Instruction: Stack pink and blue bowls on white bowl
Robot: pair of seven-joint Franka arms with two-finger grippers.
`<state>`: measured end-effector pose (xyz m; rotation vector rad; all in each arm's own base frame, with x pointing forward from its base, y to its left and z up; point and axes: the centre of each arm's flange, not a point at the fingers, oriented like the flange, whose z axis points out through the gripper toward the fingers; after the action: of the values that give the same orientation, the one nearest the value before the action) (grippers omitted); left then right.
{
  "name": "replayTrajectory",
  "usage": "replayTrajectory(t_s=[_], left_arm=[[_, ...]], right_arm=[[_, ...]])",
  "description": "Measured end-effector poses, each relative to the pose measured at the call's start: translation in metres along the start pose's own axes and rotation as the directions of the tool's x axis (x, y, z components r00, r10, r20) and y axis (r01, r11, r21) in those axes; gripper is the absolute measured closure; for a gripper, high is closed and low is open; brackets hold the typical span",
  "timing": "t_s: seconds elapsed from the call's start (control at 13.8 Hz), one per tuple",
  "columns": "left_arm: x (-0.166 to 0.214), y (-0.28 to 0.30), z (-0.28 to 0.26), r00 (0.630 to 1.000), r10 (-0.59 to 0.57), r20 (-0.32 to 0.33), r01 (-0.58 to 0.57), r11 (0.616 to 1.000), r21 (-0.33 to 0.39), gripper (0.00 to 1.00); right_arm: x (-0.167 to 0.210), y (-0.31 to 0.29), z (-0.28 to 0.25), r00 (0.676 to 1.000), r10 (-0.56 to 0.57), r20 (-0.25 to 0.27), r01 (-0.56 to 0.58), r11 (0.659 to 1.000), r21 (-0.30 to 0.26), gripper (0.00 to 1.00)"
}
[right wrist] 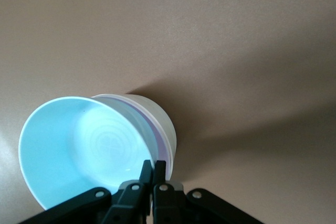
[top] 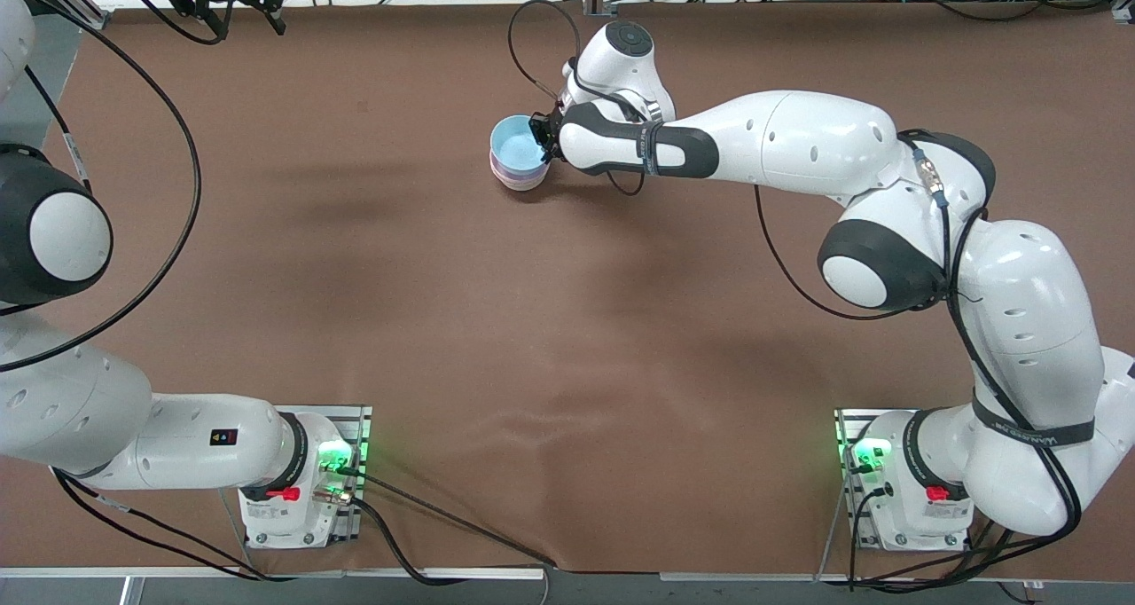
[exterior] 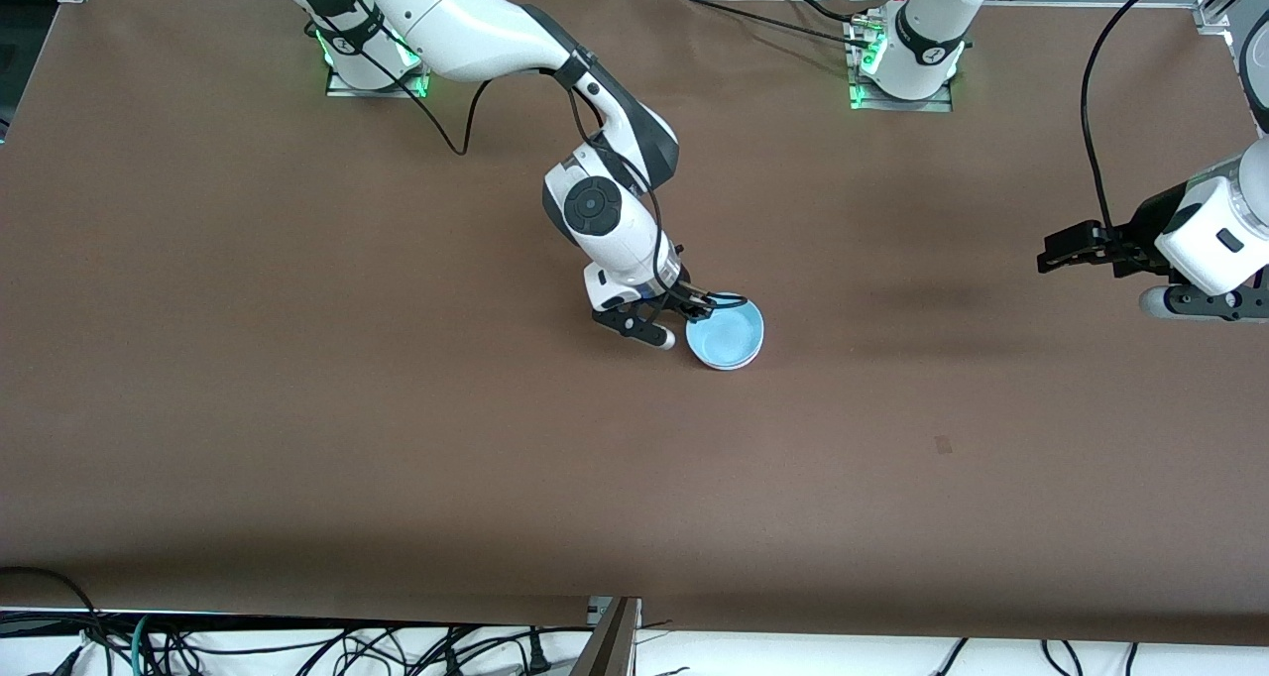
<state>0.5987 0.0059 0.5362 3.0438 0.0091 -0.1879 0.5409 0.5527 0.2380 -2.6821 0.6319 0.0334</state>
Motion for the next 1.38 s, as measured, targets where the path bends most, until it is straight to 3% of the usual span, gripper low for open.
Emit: replayTrajectory(t_s=[0.22, 0.36, 0.44, 0.73, 1.02, 1.38], left_arm=[[-0.001, 0.000, 0.001, 1.000, 0.000, 0.009, 0.000, 1.000, 0.000, 0.00], [-0.001, 0.000, 0.001, 1.000, 0.000, 0.012, 0.000, 1.000, 0.000, 0.00], [-0.001, 0.000, 0.001, 1.000, 0.000, 0.013, 0.000, 1.000, 0.000, 0.00], [-0.001, 0.000, 0.001, 1.000, 0.000, 0.013, 0.000, 1.000, 0.000, 0.00], [-0.001, 0.000, 0.002, 1.000, 0.000, 0.015, 0.000, 1.000, 0.000, 0.00], [-0.001, 0.000, 0.002, 1.000, 0.001, 0.015, -0.001, 1.000, 0.000, 0.00]], right_arm=[[0.000, 0.002, 0.003, 1.000, 0.001, 0.001, -0.001, 1.000, -0.004, 0.97], [0.000, 0.001, 0.003, 1.000, 0.001, 0.000, -0.001, 1.000, -0.001, 0.93], [0.000, -0.001, 0.001, 1.000, 0.003, -0.002, -0.003, 1.000, 0.005, 0.87], [0.001, -0.016, -0.018, 1.000, 0.008, -0.014, -0.007, 0.999, 0.045, 0.47], [0.010, -0.037, -0.074, 0.998, 0.028, -0.050, -0.022, 0.994, 0.104, 0.03], [0.091, -0.012, -0.175, 0.983, 0.130, -0.130, -0.130, 0.991, 0.012, 0.01]])
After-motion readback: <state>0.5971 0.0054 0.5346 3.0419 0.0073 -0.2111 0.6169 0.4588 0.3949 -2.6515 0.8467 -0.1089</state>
